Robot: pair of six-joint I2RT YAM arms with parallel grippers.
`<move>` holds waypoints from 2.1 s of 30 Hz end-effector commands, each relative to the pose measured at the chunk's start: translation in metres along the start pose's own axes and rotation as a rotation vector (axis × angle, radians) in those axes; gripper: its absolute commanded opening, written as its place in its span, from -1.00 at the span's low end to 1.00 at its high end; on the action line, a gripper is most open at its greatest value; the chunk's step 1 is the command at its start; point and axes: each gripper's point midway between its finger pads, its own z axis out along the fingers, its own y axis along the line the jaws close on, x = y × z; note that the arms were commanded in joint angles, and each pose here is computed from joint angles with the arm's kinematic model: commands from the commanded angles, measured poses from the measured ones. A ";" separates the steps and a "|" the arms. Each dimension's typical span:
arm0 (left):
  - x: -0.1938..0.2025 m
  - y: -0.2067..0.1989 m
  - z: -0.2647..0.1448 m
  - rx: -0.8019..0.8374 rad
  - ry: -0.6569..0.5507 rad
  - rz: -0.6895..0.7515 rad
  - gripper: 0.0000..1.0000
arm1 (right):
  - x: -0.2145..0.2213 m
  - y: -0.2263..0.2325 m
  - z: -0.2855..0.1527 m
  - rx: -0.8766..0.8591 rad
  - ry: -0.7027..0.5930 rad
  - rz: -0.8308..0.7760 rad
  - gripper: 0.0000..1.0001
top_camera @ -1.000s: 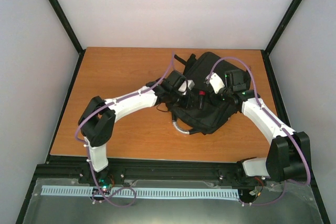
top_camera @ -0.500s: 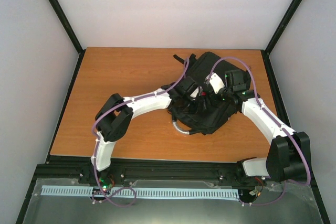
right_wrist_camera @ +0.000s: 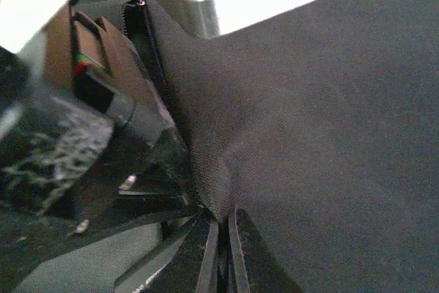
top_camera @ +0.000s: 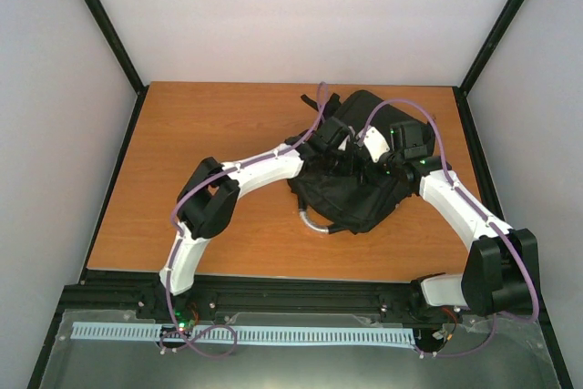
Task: Pack the student bag
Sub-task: Place the stationery in the student bag.
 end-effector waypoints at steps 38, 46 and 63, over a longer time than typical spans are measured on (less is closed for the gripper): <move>0.040 -0.040 -0.017 0.246 0.070 -0.027 -0.98 | -0.009 0.005 0.000 -0.035 -0.035 -0.011 -0.95; 0.011 -0.035 0.000 0.192 0.004 -0.056 -0.98 | -0.009 0.006 -0.001 -0.036 -0.036 -0.012 -0.95; 0.010 -0.038 -0.034 0.211 -0.013 -0.002 -0.89 | -0.007 0.007 0.002 -0.043 -0.028 -0.016 -0.94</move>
